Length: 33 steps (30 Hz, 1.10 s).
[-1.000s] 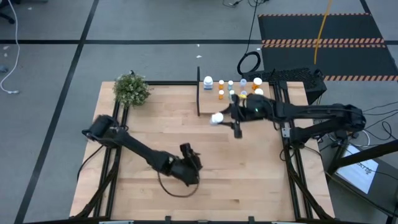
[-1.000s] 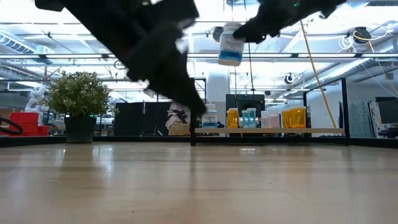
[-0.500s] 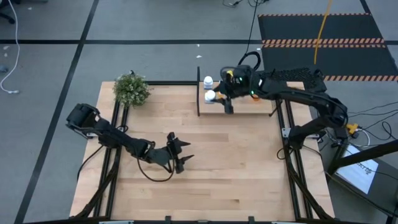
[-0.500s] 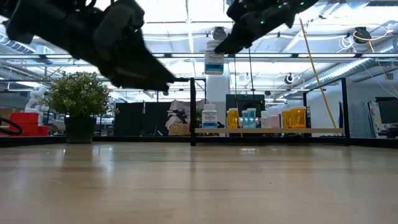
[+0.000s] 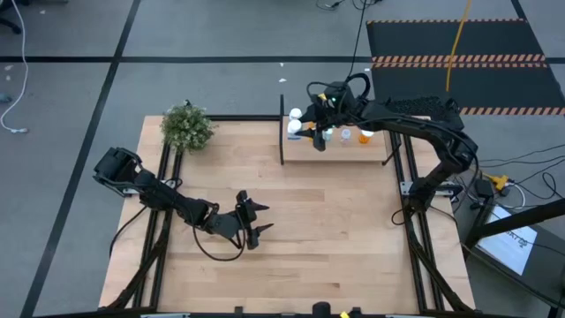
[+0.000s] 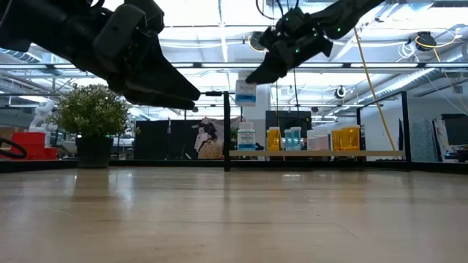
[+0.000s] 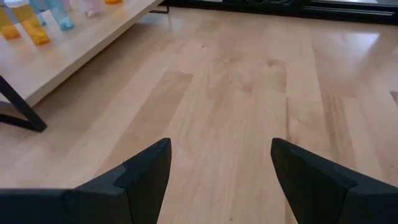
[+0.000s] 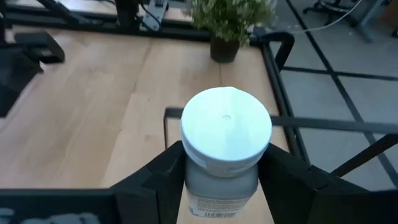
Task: Pick and place medicine bottles onto shelf by color
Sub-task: Put the white pill bottle on the shelf aligned with the other white pill bottle
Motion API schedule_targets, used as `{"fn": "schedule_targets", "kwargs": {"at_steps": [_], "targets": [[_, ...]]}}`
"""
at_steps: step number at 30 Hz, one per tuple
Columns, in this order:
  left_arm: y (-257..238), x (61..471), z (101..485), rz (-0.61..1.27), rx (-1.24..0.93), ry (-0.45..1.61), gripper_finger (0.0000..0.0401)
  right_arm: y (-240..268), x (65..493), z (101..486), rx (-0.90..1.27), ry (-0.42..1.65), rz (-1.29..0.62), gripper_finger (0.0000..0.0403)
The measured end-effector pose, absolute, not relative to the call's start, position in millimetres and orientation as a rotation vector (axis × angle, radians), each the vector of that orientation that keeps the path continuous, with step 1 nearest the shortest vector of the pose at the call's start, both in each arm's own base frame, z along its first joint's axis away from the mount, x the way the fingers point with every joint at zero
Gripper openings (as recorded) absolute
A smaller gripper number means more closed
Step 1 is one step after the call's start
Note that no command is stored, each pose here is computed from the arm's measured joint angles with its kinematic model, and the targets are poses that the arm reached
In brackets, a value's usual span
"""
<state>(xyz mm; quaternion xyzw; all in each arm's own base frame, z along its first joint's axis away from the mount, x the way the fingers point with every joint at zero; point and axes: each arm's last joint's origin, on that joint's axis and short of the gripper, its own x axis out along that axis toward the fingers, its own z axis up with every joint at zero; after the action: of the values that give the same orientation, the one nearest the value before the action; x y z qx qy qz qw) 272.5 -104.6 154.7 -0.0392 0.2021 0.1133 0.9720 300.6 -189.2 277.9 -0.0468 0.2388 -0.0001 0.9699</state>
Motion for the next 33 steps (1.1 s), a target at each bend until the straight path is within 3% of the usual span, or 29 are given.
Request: {"fn": "schedule_targets", "kwargs": {"at_steps": [33], "targets": [[-104, 272, 153, 0.234, -0.087, 0.422, 0.0273, -214, 310, 230, -0.075, 0.589, 0.003, 0.0176]]}}
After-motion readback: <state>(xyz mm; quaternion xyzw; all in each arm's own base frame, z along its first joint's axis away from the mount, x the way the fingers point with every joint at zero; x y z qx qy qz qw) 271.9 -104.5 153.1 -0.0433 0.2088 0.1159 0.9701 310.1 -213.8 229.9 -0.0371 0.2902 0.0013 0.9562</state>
